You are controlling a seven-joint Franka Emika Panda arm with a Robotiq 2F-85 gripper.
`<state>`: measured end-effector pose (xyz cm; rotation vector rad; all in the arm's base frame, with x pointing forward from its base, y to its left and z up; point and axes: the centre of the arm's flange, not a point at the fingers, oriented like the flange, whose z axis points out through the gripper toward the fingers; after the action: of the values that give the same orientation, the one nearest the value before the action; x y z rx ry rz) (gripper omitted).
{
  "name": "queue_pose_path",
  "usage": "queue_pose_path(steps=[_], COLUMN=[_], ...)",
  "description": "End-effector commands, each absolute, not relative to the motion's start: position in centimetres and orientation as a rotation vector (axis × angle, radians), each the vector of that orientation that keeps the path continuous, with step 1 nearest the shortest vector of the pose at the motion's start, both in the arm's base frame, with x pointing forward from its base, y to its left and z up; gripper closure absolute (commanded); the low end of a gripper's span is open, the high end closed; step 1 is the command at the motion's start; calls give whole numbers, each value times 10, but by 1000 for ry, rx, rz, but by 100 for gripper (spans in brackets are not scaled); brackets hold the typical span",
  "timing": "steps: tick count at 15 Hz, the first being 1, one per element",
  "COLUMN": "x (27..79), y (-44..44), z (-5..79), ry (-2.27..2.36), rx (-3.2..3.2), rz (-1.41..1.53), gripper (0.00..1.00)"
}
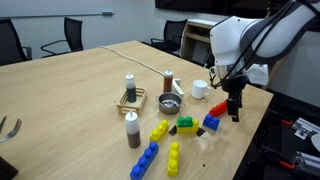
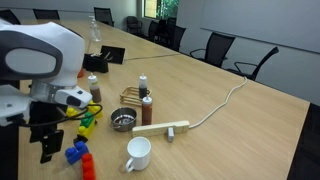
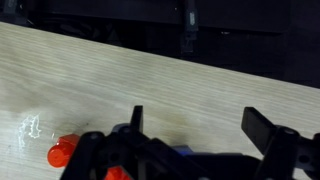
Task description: Place the blue block on the yellow block
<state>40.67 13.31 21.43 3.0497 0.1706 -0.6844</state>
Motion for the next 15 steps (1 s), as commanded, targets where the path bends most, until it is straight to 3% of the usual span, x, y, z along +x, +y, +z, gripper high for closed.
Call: queue_pose_path(steps=[1,15], x=[407,444], y=[133,133], z=[213,162], ry=[169,412], rx=[3049,3192], rz=[-688,-704], gripper=[0,0])
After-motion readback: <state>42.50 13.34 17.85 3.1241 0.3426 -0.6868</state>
